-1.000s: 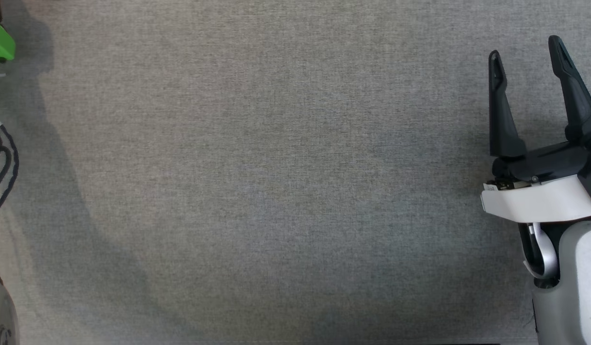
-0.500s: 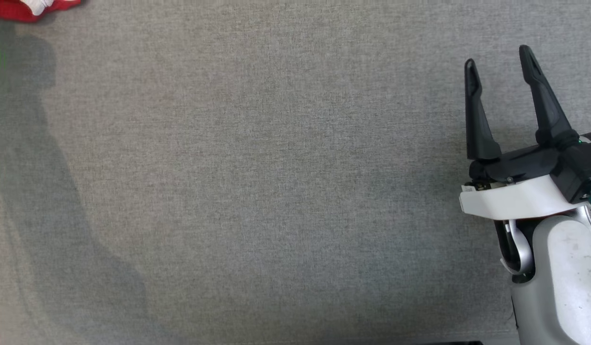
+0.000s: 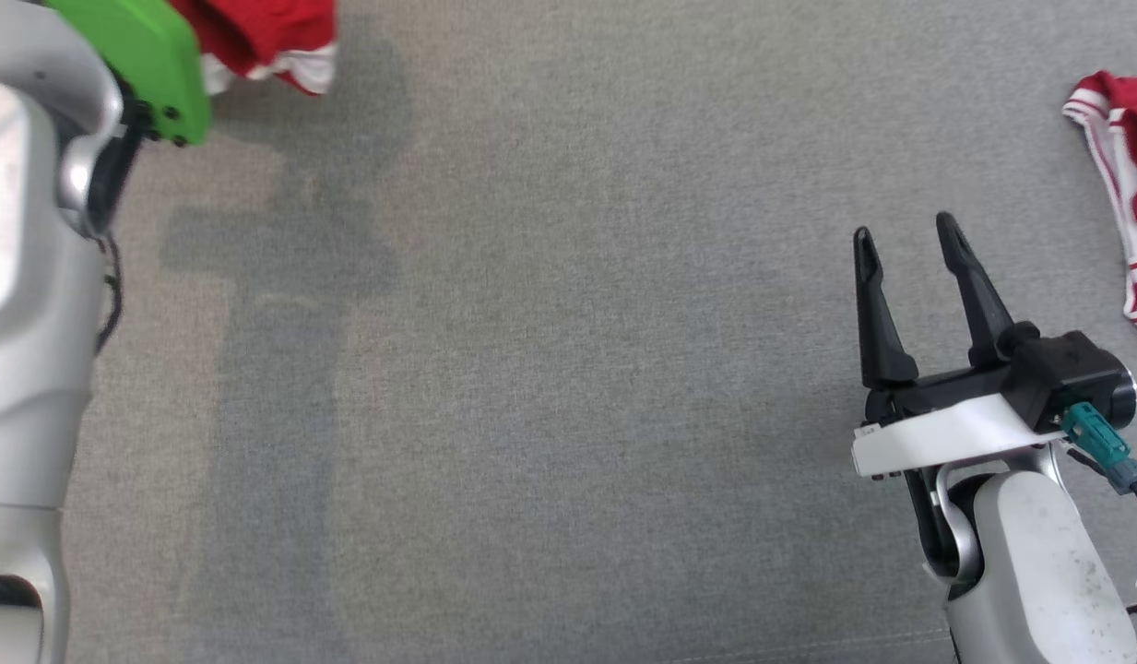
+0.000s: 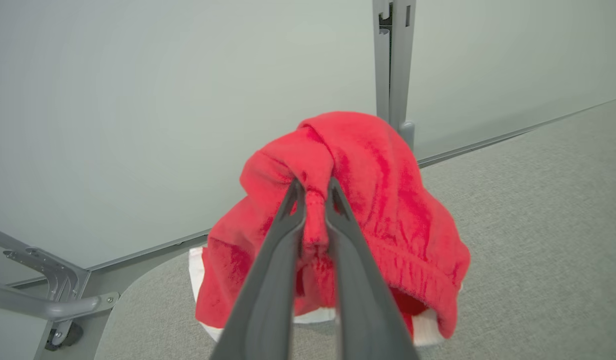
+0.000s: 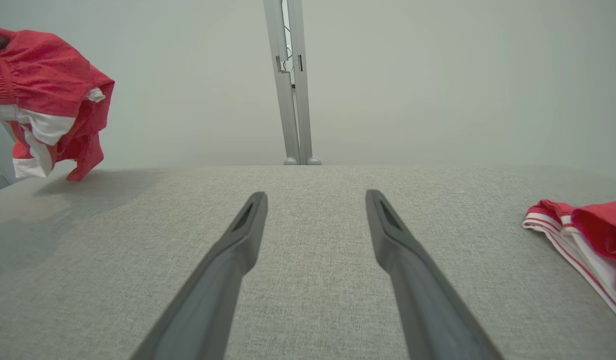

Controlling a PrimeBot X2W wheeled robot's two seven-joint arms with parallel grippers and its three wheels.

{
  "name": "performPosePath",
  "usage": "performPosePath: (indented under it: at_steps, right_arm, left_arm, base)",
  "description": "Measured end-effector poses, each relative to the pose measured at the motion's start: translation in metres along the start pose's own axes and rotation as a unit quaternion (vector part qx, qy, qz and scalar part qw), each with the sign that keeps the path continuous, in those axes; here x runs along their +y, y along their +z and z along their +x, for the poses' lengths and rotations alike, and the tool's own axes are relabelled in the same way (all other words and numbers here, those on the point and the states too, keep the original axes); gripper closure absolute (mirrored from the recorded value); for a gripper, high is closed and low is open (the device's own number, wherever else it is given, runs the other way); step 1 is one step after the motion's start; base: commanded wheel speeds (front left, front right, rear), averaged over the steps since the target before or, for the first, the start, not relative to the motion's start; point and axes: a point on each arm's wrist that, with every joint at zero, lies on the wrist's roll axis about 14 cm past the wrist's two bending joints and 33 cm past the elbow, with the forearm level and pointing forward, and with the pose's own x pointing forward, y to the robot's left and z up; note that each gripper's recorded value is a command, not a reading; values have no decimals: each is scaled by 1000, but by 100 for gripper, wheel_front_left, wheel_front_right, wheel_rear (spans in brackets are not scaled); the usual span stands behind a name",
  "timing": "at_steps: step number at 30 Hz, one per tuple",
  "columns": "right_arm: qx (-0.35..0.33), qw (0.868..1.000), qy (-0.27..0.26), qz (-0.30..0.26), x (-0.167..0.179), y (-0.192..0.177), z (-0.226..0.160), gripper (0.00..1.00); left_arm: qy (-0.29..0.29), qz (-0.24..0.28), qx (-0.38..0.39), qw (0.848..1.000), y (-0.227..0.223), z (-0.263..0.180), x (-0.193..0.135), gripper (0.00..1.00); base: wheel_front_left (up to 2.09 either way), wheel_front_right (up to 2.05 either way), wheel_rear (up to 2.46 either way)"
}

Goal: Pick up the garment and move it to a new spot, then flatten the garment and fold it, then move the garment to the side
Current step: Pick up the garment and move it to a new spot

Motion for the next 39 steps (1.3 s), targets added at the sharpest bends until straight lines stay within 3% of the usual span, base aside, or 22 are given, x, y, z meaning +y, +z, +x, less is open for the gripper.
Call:
performPosePath:
  at_steps: [4,8,13,16,18,22,29,30,32,33,39]
  right_arm:
    - [-8,1000,-16,5,-7,13,-21,0]
    - [-13,999,-36,6,-17,23,-44,0]
    - [-16,997,-76,3,-40,30,-69,0]
    - [-18,995,-95,0,-51,33,-79,0]
    - [-18,994,-103,-1,-57,34,-82,0]
    - [-20,994,-107,-4,-60,34,-78,0]
    - [1,994,-107,-10,-65,18,-66,0]
    - [4,994,-105,-11,-64,15,-64,0]
    - [9,995,-99,-10,-60,10,-60,0]
    - [12,995,-94,-9,-58,8,-58,0]
    - [8,997,-73,-9,-45,8,-49,0]
  left_arm:
    - [-92,21,-47,994,47,-20,-71,100]
    - [-197,2,-96,976,83,-48,-151,100]
    - [-310,-90,-104,941,84,-77,-235,100]
    - [-338,-148,-84,925,65,-85,-265,100]
    - [-334,-185,-59,922,40,-84,-272,100]
    - [-276,-237,2,932,-35,-71,-261,100]
    - [-182,-240,51,952,-122,-51,-225,100]
    - [-174,-238,51,954,-128,-50,-221,85]
    - [-159,-230,47,959,-134,-47,-213,9]
    - [-149,-222,43,963,-135,-45,-207,0]
    - [-114,-197,13,974,-131,-44,-181,0]
  base:
    - [0,0,0]
    - [0,0,0]
    - [0,0,0]
    - [0,0,0]
    - [0,0,0]
    - [0,0,0]
    - [0,0,0]
    - [0,0,0]
    - [0,0,0]
    - [0,0,0]
    - [0,0,0]
